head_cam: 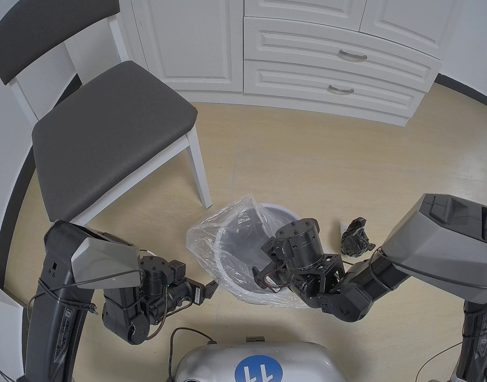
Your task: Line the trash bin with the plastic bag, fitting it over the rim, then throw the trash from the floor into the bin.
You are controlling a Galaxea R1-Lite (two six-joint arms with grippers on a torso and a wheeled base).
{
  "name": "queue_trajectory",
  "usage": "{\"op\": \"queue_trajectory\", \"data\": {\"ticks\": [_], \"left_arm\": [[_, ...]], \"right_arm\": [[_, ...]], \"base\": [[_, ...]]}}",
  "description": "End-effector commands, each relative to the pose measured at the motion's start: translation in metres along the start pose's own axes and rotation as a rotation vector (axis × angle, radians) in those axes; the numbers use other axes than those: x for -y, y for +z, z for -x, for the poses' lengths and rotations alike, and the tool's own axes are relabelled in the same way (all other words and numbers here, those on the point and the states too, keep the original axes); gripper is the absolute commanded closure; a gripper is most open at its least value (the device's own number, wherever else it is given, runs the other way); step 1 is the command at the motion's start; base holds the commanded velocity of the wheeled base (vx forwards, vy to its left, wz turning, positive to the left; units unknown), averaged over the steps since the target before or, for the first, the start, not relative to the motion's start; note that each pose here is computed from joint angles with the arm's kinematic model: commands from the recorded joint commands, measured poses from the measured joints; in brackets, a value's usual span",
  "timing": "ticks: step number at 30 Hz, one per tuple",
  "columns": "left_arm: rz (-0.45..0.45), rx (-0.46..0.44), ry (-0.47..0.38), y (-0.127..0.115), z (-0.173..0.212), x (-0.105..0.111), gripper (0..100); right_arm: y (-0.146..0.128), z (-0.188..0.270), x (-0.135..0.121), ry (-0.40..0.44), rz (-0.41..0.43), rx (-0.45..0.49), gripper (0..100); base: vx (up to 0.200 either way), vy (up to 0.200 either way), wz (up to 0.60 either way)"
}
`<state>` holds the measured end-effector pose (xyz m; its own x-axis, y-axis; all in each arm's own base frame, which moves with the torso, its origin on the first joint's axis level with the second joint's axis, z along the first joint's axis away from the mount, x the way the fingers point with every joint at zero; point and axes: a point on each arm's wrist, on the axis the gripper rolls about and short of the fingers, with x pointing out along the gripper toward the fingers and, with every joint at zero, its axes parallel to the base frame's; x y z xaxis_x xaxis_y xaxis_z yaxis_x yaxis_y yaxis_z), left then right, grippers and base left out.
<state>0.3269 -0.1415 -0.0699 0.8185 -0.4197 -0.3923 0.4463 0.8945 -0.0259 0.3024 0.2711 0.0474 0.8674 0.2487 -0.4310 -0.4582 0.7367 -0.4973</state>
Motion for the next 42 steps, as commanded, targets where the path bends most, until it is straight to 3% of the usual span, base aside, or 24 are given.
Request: {"op": "queue_trajectory", "data": {"ticks": [1, 4, 5, 9, 14, 20, 30, 35, 42], "left_arm": [[-0.001, -0.010, 0.006, -0.006, -0.003, -0.002, 0], [-0.003, -0.007, 0.024, -0.003, 0.000, -0.005, 0], [-0.010, 0.004, 0.029, 0.005, 0.008, -0.007, 0], [-0.022, 0.013, 0.032, 0.011, 0.014, -0.010, 0], [-0.056, 0.055, 0.047, 0.035, 0.036, -0.014, 0], [-0.060, 0.090, 0.022, 0.051, 0.052, -0.013, 0], [-0.059, 0.116, 0.027, 0.059, 0.057, -0.018, 0], [-0.062, 0.122, 0.027, 0.061, 0.058, -0.018, 0], [-0.062, 0.119, 0.025, 0.060, 0.058, -0.017, 0]], "right_arm": [[-0.001, -0.015, 0.003, -0.021, -0.015, 0.000, 0], [0.009, -0.023, 0.013, -0.072, -0.045, 0.024, 0], [0.018, -0.031, 0.023, -0.127, -0.070, 0.045, 0], [0.023, -0.036, 0.028, -0.152, -0.086, 0.062, 0], [0.038, -0.057, 0.050, -0.256, -0.143, 0.113, 0], [0.048, -0.081, 0.064, -0.320, -0.171, 0.163, 0], [0.051, -0.073, 0.065, -0.317, -0.155, 0.162, 0], [0.037, -0.056, 0.068, -0.296, -0.063, 0.097, 0], [0.029, -0.057, 0.062, -0.277, -0.046, 0.067, 0]], "base": [[0.000, 0.000, 0.00], [0.000, 0.000, 0.00], [0.000, 0.000, 0.00], [0.000, 0.000, 0.00], [0.000, 0.000, 0.00], [0.000, 0.000, 0.00], [0.000, 0.000, 0.00], [0.000, 0.000, 0.00], [0.000, 0.000, 0.00]]}}
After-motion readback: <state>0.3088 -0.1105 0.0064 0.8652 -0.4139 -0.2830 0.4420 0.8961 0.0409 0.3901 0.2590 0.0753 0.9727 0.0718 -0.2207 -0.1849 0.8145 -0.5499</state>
